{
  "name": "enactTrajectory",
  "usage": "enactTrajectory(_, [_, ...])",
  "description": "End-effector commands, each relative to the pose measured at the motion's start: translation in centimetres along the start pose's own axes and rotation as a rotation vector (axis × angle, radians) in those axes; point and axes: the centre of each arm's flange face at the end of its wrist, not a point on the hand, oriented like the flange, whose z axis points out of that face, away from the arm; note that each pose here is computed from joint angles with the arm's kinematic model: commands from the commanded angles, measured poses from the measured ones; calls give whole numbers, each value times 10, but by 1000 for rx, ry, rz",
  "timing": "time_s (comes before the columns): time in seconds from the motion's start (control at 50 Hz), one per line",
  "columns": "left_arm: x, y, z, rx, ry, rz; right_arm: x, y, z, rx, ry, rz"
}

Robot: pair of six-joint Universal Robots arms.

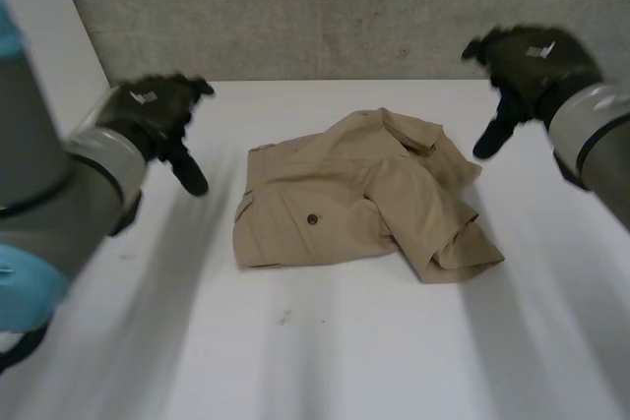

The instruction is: Fold the shorts.

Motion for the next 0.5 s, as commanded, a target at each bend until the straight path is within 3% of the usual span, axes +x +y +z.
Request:
enactTrajectory(0.02, [39,78,29,-164,83,41,-18,66,-6,-176,-78,-86])
enactTrajectory(0.2, [59,129,67,-156,98,48,-38,121,-20,-183,-145,-83])
enactTrajectory(0.36, [62,144,91,-132,58,60,-43,131,-26,-203,-155,-93])
enactTrajectory(0.44, [40,119,94,-76,-104,50,-45,132,-27,-202,-159,-96])
enactTrajectory(0.5, [-5,75,96,41,-302,-8,-45,131,-27,-199,-162,-96])
